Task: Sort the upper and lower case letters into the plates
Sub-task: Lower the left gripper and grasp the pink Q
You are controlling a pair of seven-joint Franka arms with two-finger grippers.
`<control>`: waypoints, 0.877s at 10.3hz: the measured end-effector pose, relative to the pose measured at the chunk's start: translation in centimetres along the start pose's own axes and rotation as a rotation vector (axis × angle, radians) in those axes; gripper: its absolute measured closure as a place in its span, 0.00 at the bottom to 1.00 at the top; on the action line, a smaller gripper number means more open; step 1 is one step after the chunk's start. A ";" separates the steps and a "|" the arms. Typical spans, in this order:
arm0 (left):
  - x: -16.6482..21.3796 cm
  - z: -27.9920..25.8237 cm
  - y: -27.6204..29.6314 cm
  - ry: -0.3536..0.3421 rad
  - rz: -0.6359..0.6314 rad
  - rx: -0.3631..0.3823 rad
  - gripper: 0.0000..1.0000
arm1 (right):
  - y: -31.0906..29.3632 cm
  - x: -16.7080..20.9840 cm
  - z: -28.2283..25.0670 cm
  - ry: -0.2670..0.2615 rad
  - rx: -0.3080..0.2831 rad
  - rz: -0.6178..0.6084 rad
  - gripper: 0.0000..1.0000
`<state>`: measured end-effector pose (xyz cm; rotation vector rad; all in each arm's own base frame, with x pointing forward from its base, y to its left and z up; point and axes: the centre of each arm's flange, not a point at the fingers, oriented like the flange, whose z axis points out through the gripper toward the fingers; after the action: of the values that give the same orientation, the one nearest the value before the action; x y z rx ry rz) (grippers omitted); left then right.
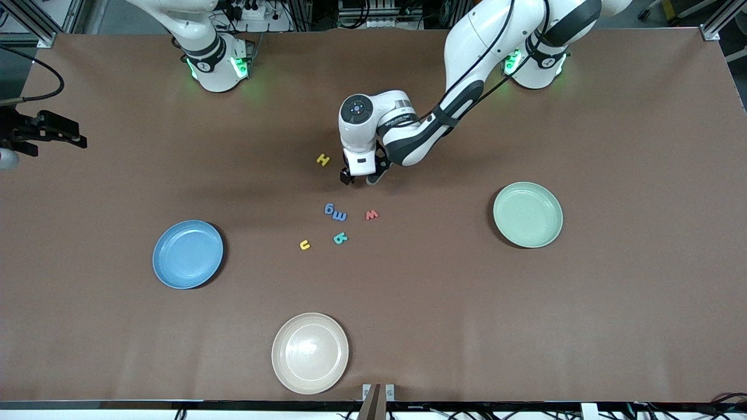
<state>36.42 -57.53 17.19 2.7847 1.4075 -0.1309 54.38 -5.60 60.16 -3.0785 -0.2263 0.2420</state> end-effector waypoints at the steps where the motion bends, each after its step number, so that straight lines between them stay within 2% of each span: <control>1: -0.3 0.4 -0.2 0.000 -0.003 0.001 0.00 | 0.0 0.0 0.0 0.000 0.000 0.000 0.00; 4: -0.3 1.0 -0.2 0.003 -0.003 0.001 0.02 | 0.0 0.0 0.0 0.000 0.000 0.000 0.00; 6: -0.3 0.9 -0.1 0.001 -0.002 -0.006 0.10 | 0.0 0.0 0.0 0.000 0.000 0.000 0.00; 7: -0.4 0.6 0.0 -0.001 -0.002 -0.012 0.23 | 0.0 0.0 0.0 -0.001 0.000 0.000 0.00; 9: -0.4 0.5 0.0 -0.001 -0.001 -0.014 0.31 | 0.0 0.0 0.1 -0.001 0.000 0.000 0.00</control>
<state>36.18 -57.91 16.72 2.7725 1.4048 -0.1218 54.38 -5.60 60.10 -3.0781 -0.2265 0.2439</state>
